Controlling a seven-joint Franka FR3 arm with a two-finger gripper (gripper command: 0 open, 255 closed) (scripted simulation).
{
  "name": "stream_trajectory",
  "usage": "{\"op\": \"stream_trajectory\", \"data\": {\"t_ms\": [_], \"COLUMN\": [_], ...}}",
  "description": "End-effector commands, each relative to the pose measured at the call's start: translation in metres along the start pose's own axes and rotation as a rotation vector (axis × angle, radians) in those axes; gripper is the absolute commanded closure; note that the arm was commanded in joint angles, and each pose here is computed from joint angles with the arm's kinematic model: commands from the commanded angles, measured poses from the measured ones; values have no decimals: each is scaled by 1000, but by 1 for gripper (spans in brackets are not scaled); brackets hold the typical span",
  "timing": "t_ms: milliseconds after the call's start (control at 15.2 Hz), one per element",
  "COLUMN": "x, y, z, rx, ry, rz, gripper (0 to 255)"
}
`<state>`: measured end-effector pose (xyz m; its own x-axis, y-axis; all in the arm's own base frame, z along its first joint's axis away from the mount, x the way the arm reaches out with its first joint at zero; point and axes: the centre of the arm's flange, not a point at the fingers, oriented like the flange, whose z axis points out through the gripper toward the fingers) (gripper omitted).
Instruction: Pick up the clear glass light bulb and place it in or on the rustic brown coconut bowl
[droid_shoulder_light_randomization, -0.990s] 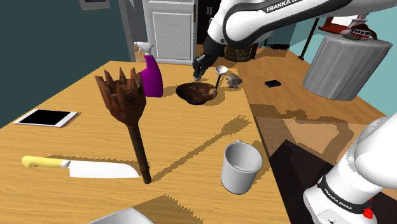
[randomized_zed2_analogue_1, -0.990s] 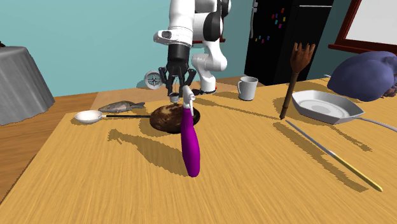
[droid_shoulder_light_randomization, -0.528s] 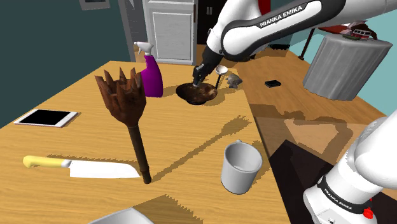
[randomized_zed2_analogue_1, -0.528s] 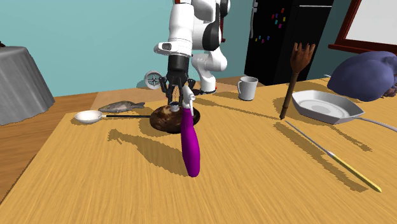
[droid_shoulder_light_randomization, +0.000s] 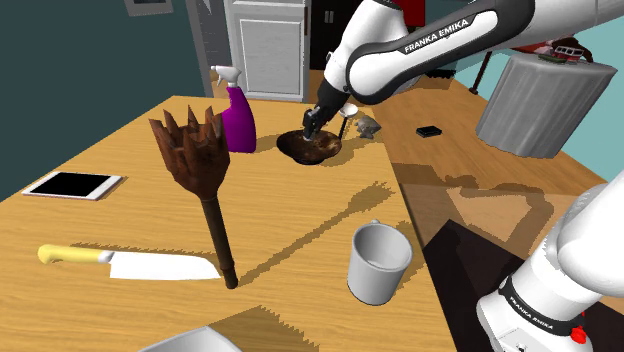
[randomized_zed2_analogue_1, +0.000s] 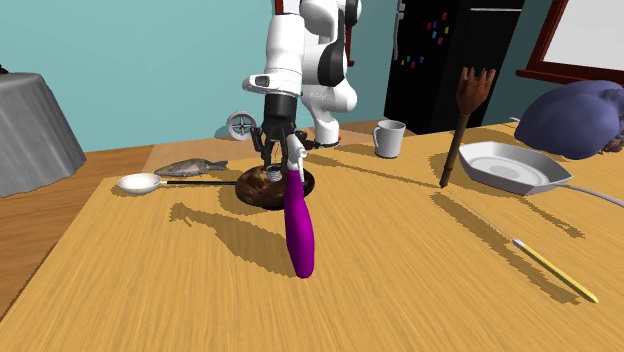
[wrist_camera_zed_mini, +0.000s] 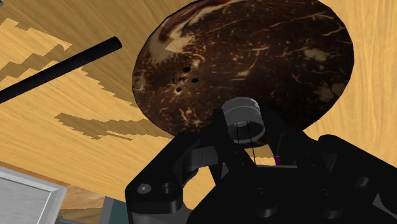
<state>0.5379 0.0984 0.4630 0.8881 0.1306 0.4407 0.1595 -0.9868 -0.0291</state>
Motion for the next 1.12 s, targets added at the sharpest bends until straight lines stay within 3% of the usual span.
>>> {"op": "stream_trajectory", "data": {"t_ms": [0, 66, 132, 462, 726, 1056], "x": [0, 0, 0, 0, 0, 0], "y": [0, 0, 0, 0, 0, 0], "z": [0, 0, 0, 0, -50, -50], "rx": [0, 0, 0, 0, 0, 0], "ry": [0, 0, 0, 0, 0, 0], "rz": [0, 0, 0, 0, 0, 0], "gripper": [255, 255, 0, 0, 0, 0]}}
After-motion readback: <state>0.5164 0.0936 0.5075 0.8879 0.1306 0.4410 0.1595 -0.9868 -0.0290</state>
